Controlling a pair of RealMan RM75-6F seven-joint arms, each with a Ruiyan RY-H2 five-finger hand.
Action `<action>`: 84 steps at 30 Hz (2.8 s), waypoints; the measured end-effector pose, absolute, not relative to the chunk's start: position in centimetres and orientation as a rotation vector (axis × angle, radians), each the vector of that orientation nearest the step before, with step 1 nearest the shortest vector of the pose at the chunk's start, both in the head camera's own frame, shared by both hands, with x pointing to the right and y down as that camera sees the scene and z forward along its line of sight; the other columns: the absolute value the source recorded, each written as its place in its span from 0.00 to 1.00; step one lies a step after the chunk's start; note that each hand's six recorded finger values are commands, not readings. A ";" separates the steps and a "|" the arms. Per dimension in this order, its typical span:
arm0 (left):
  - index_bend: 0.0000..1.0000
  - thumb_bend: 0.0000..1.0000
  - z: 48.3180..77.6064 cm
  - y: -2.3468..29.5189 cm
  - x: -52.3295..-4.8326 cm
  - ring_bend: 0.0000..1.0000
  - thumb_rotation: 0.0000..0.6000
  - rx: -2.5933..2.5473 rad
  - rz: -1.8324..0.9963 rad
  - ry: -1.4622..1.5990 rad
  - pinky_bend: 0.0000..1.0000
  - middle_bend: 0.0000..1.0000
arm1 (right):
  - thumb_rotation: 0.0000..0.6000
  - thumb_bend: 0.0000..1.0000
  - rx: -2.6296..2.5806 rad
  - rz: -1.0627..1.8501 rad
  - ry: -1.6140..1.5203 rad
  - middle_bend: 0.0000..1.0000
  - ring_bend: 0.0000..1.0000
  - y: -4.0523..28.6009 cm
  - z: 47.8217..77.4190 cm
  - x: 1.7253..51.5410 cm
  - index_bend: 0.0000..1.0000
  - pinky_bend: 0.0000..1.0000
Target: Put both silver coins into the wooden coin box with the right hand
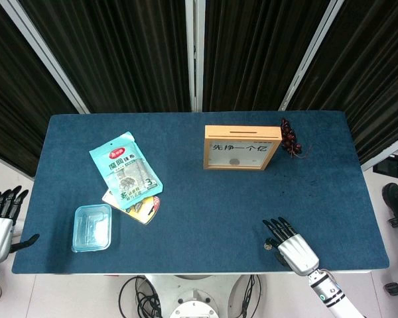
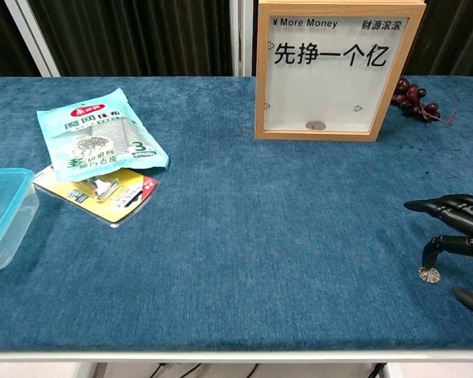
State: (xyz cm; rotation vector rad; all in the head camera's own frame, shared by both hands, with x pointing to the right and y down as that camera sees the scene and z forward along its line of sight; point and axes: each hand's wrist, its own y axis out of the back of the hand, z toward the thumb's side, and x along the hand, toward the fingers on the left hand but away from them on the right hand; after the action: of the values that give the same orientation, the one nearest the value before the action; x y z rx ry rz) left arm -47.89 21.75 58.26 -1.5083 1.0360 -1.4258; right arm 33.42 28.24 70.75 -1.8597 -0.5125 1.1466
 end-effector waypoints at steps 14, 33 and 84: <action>0.00 0.00 58.4 21.8 -48.0 0.00 1.00 -1.513 -1.430 1.035 0.00 0.00 | 1.00 0.30 -1.865 1.154 -0.500 0.00 0.00 28.3 71.0 33.3 0.38 0.00; 0.00 0.00 58.7 21.9 -48.1 0.00 1.00 -1.525 -1.429 1.029 0.00 0.00 | 1.00 0.30 -1.864 1.151 -0.502 0.00 0.00 28.2 71.2 33.0 0.39 0.00; 0.00 0.00 58.7 22.1 -48.2 0.00 1.00 -1.573 -1.402 1.046 0.00 0.00 | 1.00 0.32 -1.812 1.083 -0.545 0.01 0.00 27.1 71.4 31.8 0.58 0.00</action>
State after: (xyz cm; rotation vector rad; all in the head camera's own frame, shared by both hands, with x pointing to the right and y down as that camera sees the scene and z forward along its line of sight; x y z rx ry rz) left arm -48.17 22.12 58.67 -1.5727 1.0462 -1.4016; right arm 31.84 27.08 71.39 -1.8118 -0.5445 1.0828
